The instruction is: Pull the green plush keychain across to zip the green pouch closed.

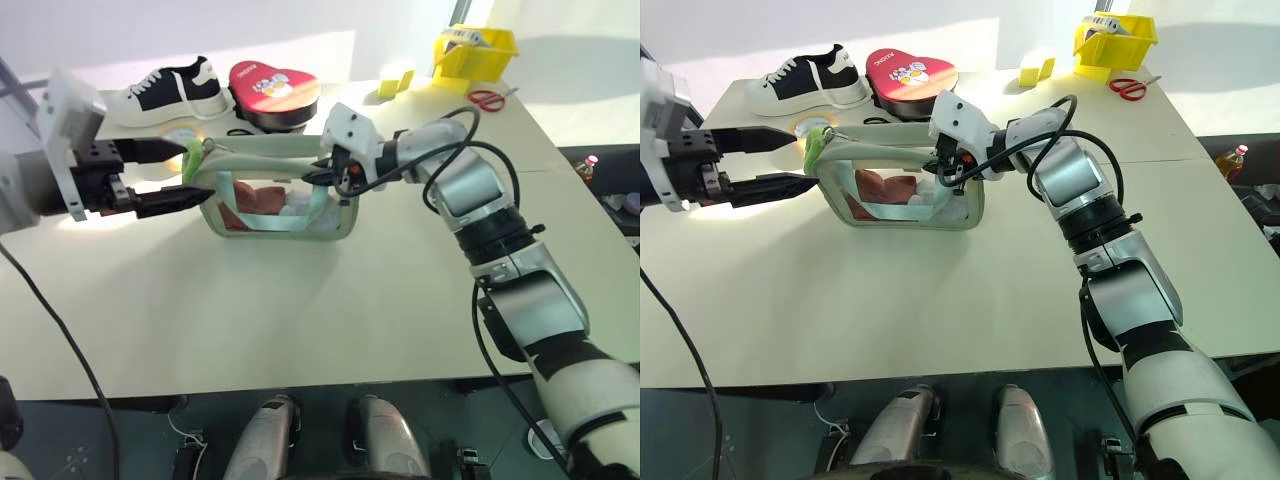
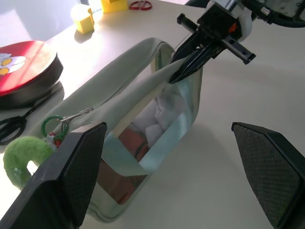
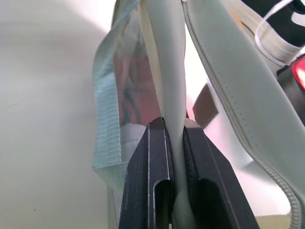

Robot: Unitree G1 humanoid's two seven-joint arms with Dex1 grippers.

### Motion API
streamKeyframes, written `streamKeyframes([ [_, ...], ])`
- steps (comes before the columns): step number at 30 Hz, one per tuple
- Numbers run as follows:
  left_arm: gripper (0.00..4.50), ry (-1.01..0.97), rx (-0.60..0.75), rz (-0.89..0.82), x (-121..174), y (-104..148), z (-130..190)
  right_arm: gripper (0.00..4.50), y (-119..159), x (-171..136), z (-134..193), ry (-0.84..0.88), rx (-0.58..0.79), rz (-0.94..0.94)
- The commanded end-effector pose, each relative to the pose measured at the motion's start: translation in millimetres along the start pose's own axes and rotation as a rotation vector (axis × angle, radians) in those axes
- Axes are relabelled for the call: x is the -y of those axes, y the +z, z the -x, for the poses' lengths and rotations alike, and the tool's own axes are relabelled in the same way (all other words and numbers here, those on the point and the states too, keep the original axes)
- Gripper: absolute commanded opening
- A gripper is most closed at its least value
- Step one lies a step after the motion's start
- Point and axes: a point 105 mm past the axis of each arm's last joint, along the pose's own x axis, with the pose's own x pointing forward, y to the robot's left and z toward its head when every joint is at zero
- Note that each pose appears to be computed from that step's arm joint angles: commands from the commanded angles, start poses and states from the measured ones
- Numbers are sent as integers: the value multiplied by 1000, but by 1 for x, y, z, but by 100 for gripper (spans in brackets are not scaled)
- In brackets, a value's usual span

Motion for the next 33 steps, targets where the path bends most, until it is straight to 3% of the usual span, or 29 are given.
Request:
streamKeyframes([
  [1, 450, 53, 27, -49, -6, 15, 15, 8, 47, 2, 22, 14, 102, 144],
  [13, 450, 41, 13, -47, 0, 9, 11, 8, 15, -47, 16, 117, 63, 32],
  [16, 450, 44, 6, -48, -1, 8, 12, 104, 17, -51, 20, 126, 67, -14],
  [22, 450, 179, 2, -45, -29, 11, 37, 419, 35, -44, 49, 92, 88, -32],
  [27, 450, 316, -53, -2, -57, -15, 64, 419, 40, -44, 71, 81, 75, -28],
  [33, 450, 400, -68, 30, -76, -43, 69, 419, 19, -59, 60, 107, 46, -75],
])
